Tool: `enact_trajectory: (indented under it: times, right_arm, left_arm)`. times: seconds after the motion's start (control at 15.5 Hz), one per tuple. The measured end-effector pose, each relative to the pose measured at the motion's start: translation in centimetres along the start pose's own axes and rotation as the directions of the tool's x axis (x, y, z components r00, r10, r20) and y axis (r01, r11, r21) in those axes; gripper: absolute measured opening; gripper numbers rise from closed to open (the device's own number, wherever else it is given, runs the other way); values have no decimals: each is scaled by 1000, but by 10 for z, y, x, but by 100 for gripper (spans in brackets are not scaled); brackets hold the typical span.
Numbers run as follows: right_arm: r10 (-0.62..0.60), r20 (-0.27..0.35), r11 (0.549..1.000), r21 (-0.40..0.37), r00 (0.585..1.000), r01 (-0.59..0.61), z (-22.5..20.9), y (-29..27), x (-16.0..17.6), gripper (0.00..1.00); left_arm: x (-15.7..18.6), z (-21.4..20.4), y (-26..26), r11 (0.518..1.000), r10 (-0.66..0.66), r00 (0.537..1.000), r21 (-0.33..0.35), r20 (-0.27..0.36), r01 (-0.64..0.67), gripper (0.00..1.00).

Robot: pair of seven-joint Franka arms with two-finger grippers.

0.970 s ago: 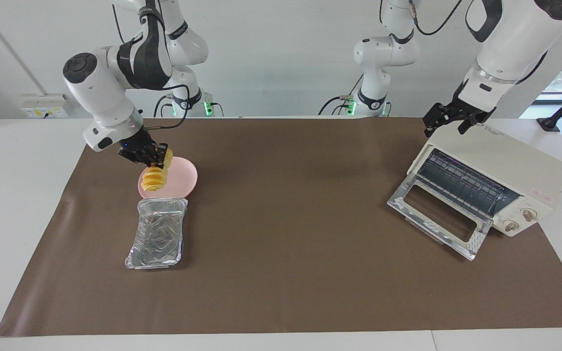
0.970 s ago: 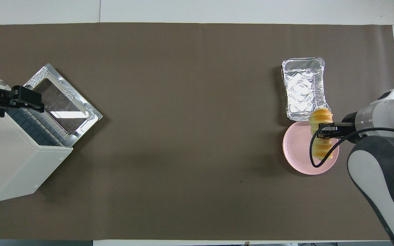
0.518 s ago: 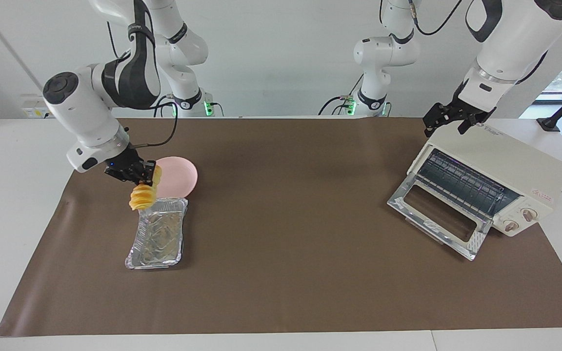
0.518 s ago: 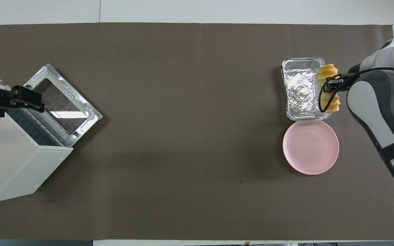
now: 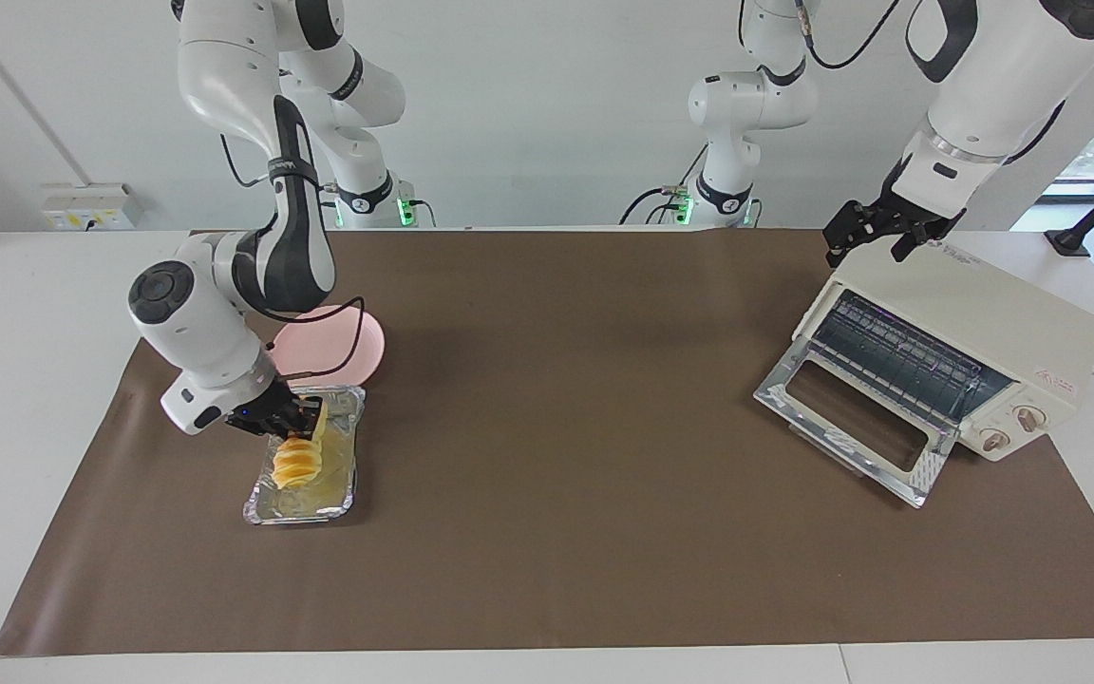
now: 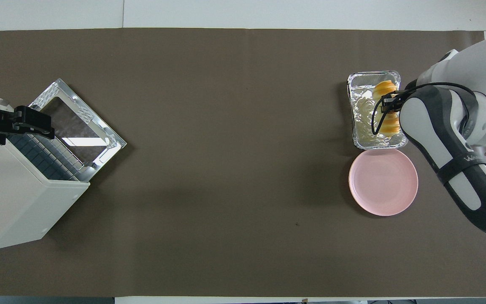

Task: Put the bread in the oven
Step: 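Lower the bread into the foil tray and open the right gripper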

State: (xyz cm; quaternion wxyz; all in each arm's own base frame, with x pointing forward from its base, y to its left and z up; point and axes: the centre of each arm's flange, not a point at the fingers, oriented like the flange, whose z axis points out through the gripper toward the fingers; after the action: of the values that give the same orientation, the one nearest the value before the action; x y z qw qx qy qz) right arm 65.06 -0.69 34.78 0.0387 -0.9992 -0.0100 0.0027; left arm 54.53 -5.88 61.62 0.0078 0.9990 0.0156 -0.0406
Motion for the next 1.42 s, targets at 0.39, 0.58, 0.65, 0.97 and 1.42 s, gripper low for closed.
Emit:
enact_trajectory:
  times: [0.39, 0.58, 0.65, 0.97, 1.42]
  right_arm:
    - [3, 3, 1000, -1, 1000, -3, 15, 1, -2, 37]
    - [2, 3, 1000, -1, 1000, -2, 16, 1, -3, 66]
    - [3, 3, 1000, -1, 1000, -3, 16, 1, -3, 76]
    - [1, -13, 1000, -3, 1000, -1, 5, 8, 1, 100]
    - [-8, -19, 1000, -6, 1000, 8, -10, 64, -2, 100]
  left_arm:
    - [0, 0, 0, 1000, 0, 1000, 0, 0, 0, 100]
    - [0, 0, 0, 1000, 0, 1000, 0, 0, 0, 100]
    - [0, 0, 0, 1000, 0, 1000, 0, 0, 0, 100]
    - [0, 0, 0, 1000, 0, 1000, 0, 0, 0, 100]
    - [0, 0, 0, 1000, 0, 1000, 0, 0, 0, 100]
